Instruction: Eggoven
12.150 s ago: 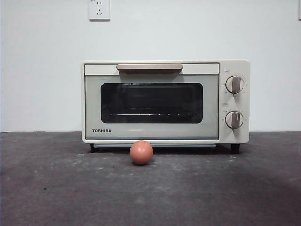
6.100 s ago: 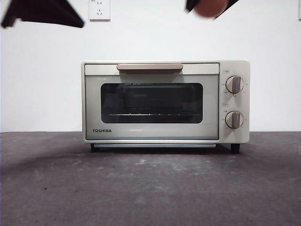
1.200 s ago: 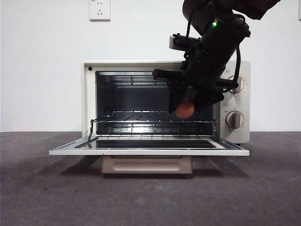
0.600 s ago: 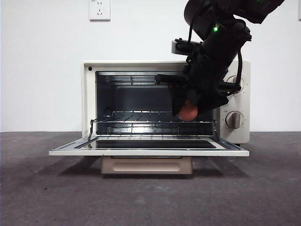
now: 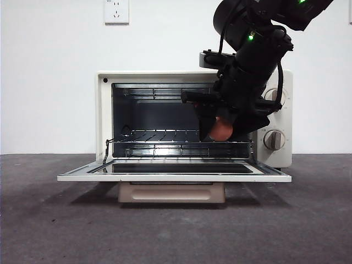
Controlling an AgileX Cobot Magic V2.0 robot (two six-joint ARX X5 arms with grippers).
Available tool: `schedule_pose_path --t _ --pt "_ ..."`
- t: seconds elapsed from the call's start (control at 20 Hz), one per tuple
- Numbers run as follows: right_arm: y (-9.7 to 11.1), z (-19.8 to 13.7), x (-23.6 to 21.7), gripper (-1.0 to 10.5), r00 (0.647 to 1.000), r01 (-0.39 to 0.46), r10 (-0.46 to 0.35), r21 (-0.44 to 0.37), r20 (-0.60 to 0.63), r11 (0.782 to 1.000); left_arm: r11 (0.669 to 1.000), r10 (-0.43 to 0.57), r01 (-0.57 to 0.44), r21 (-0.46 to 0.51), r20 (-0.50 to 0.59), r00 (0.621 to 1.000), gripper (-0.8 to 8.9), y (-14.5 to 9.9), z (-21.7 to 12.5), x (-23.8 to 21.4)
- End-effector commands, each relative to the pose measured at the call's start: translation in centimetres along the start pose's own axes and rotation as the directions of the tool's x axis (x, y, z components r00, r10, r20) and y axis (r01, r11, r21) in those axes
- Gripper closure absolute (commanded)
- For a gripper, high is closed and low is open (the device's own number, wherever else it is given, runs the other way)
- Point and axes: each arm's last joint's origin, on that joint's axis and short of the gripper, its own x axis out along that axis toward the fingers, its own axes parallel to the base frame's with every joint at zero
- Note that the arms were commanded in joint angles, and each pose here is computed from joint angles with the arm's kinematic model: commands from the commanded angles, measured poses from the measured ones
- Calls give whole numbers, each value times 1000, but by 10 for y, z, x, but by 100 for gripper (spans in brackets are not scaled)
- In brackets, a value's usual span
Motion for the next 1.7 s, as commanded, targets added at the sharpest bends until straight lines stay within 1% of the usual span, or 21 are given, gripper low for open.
schedule_pose_path --t 0.05,0.15,0.4,0.6,0.8,0.95,1.0,1.1,1.2,1.3,1.45,1.55,1.7 --pt "4 0 3 647 1000 -7 7 -7 1 1000 1000 -2 2 11 10 1000 807 0 3 0" --pt "4 3 0 623 1000 -10 10 -6 14 1000 1000 -2 2 11 10 1000 807 0 3 0" --pt "4 9 -13 615 999 1 0 -9 46 1000 1000 -2 2 10 6 1000 807 0 3 1" --pt "3 16 -35 614 998 1 -1 -8 55 1000 1000 -2 2 8 -3 1000 807 1 4 4" --pt "6 24 -80 614 996 -19 21 -16 83 1000 1000 -2 2 7 4 1000 807 4 11 15" --pt "7 29 -135 615 988 -58 62 -30 143 998 1000 2 -2 -11 -6 1000 807 11 13 39" --pt "8 28 -155 614 982 -76 82 -39 168 996 999 -3 2 -38 -8 1000 807 16 11 51" --pt "5 24 -196 615 970 -107 117 -54 213 993 993 -43 42 -109 -7 999 807 26 3 76" --pt "-1 16 -231 615 959 -126 139 -67 247 990 986 -28 24 -162 -21 999 807 39 -10 97" --pt "-10 5 -262 615 952 -136 150 -68 267 988 977 -47 36 -209 -48 998 807 53 -22 116" --pt "-25 -14 -299 615 943 -144 156 -65 294 987 956 -71 44 -290 -83 994 807 80 -39 142" --pt "-32 -23 -316 615 933 -152 163 -59 320 987 942 -96 50 -331 -123 988 807 94 -48 161" --pt "-39 -33 -335 615 913 -169 175 -48 368 984 926 -104 36 -375 -162 981 807 113 -62 187"
